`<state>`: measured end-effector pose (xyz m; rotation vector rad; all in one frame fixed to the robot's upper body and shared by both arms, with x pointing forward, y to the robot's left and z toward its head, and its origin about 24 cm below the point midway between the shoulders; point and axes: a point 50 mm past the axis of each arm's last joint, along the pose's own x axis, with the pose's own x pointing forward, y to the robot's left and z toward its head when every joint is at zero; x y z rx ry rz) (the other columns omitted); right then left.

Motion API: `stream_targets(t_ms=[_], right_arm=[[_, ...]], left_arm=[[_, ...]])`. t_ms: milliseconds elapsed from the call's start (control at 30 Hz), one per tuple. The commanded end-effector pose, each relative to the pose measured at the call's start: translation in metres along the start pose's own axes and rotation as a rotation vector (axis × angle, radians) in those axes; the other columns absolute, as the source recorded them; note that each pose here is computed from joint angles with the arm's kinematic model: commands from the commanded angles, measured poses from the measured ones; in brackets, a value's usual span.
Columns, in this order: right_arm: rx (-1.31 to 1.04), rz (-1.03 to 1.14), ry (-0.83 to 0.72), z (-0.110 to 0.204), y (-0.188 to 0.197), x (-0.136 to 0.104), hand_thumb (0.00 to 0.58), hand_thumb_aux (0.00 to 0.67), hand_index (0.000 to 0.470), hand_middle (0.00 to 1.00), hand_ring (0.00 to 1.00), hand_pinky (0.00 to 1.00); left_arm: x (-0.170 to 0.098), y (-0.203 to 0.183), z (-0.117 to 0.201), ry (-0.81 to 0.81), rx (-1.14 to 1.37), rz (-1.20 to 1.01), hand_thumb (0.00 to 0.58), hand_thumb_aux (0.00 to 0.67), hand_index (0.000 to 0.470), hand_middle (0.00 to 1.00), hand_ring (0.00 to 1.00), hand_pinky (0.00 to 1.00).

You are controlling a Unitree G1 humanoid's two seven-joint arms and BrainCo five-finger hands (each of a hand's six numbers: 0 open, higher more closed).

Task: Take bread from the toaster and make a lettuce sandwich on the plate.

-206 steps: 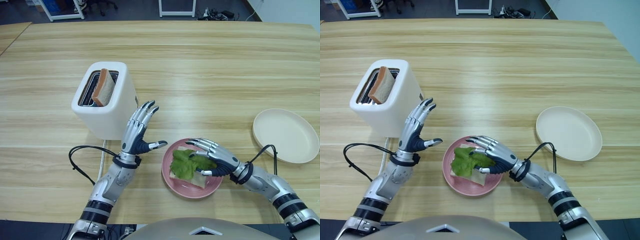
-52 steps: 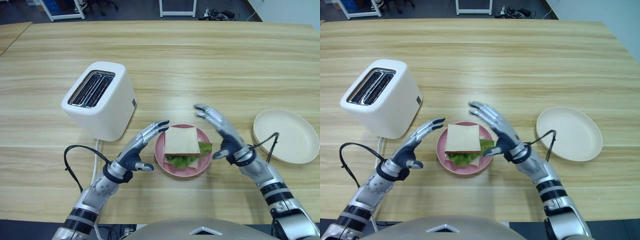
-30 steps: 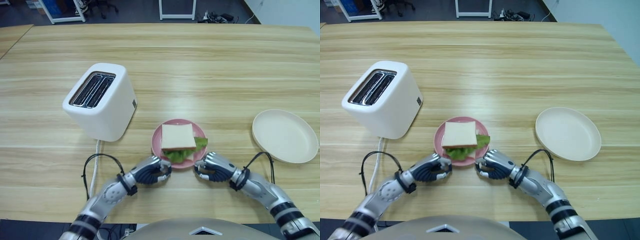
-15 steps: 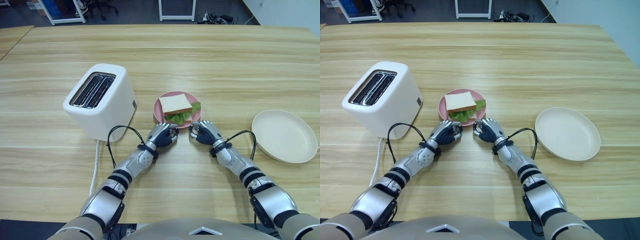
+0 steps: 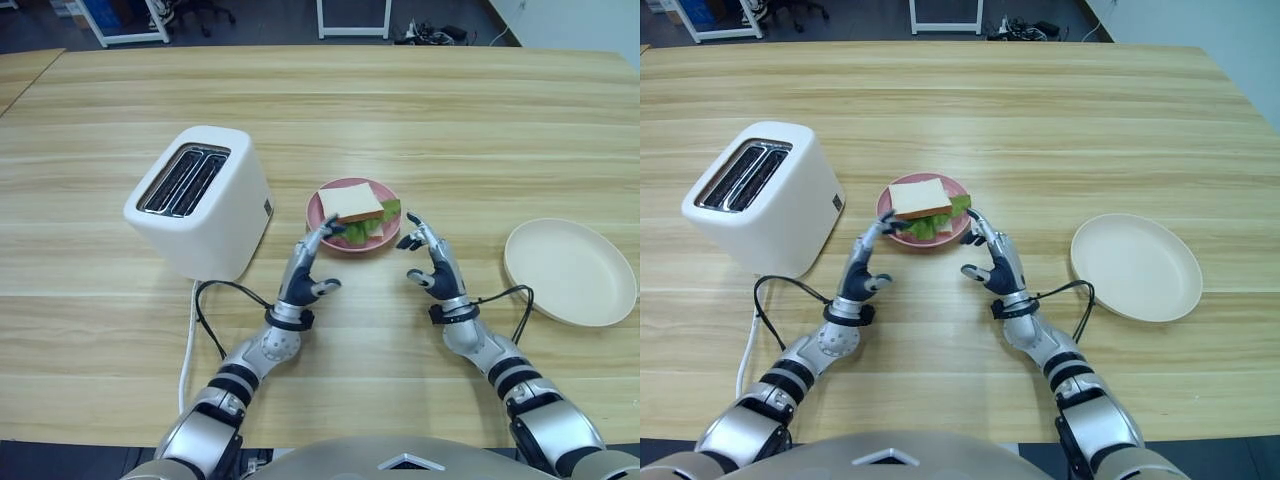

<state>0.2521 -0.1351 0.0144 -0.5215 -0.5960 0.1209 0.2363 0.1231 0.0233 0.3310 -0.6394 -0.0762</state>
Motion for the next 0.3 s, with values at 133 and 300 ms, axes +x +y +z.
stream_targets(t_ms=[133, 300], right_arm=[[0.122, -0.152, 0.036, 0.0087, -0.0064, -0.0029, 0.0, 0.0, 0.0, 0.0, 0.0, 0.0], [0.152, -0.193, 0.043, 0.0137, -0.0051, -0.0047, 0.0, 0.0, 0.0, 0.0, 0.0, 0.0]], left_arm=[[-0.0075, -0.0016, 0.0046, 0.077, -0.111, 0.185, 0.0, 0.0, 0.0, 0.0, 0.0, 0.0], [-0.0073, -0.0056, 0.0073, 0.078, -0.138, 0.18, 0.0, 0.0, 0.0, 0.0, 0.0, 0.0]])
